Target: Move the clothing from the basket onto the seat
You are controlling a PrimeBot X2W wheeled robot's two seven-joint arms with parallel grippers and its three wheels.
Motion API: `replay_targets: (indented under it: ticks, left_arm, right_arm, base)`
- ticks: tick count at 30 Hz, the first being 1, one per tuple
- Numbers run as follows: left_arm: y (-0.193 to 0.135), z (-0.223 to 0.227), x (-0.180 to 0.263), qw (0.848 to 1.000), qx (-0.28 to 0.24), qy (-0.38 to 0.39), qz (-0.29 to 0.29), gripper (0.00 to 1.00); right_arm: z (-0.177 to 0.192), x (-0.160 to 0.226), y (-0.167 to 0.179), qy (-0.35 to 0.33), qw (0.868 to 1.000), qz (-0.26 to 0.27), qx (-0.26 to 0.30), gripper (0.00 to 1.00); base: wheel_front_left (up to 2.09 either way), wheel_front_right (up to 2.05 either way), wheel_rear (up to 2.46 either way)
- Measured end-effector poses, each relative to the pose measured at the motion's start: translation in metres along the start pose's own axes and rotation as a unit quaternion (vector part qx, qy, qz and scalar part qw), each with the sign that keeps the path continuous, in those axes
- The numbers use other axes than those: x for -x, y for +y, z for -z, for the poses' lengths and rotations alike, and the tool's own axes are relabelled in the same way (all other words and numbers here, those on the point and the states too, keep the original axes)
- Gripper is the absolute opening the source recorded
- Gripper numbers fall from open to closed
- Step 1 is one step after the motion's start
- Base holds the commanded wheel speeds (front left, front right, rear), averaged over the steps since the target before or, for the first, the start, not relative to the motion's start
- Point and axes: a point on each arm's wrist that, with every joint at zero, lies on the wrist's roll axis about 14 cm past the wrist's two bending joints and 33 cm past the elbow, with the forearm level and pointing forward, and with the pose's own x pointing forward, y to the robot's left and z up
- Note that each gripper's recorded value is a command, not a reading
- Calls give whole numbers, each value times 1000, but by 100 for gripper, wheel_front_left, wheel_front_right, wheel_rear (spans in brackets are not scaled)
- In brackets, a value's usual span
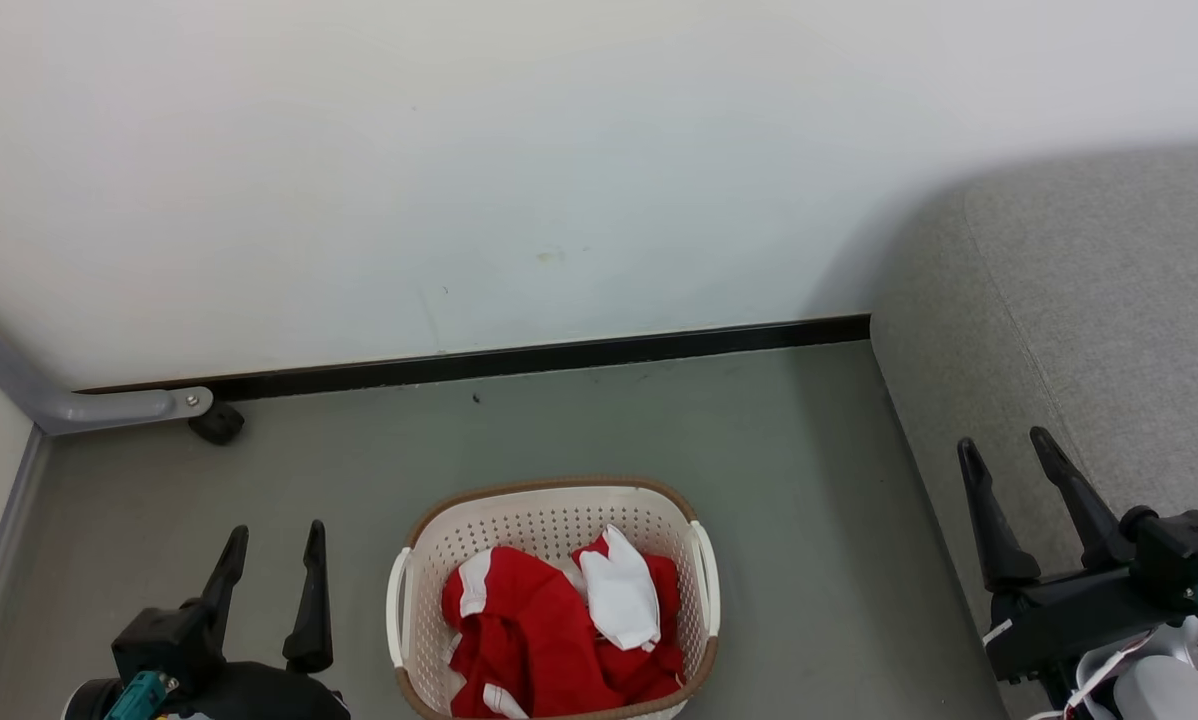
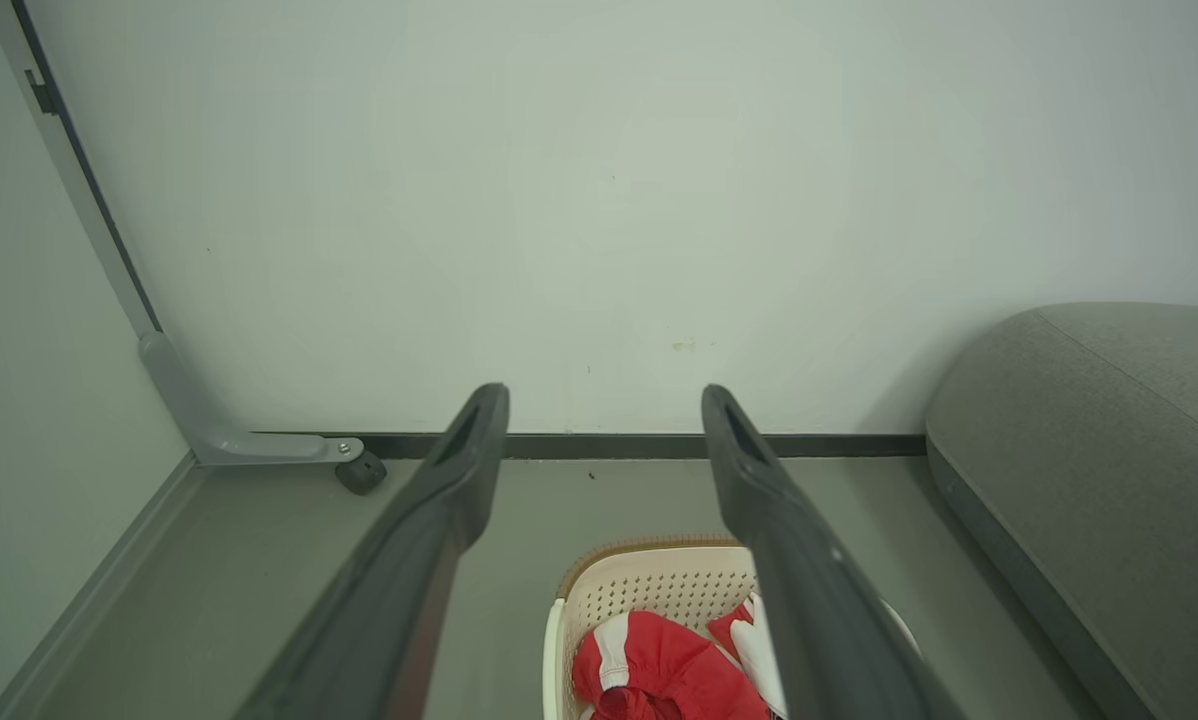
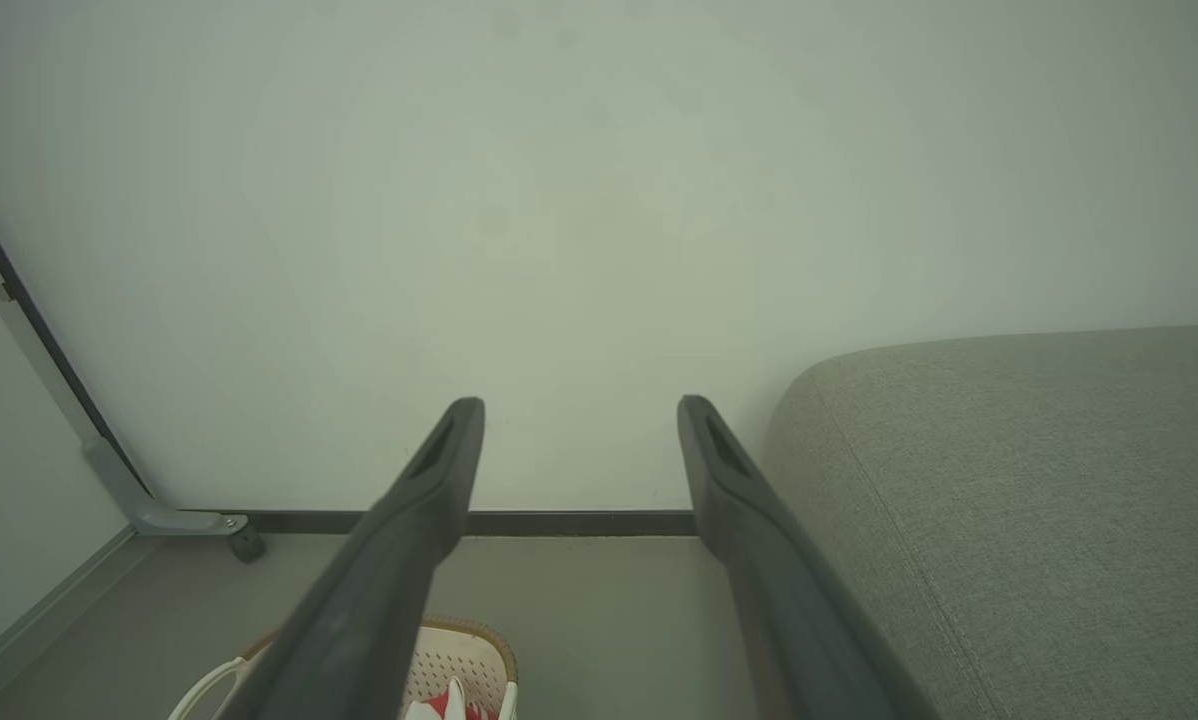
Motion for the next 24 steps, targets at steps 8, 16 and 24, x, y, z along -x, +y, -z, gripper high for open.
replay_targets:
  ticks: [8,16,24]
  left_arm:
    - [3,-1,0,1000,4,-3,-8,100]
    - [3,0,-1,1000,11,-2,-9,100]
    - [5,3,-3,1000,17,1,-14,100]
  right_arm:
    - [-1,-1,0,-2,1000,2,-5,100]
    - [-1,-1,-1,-5,1000,5,-11,100]
    - [1,-3,-1,-3,1000,3,-16,100]
  base:
    - [0,0,0]
    - [0,0,0]
    - [0,0,0]
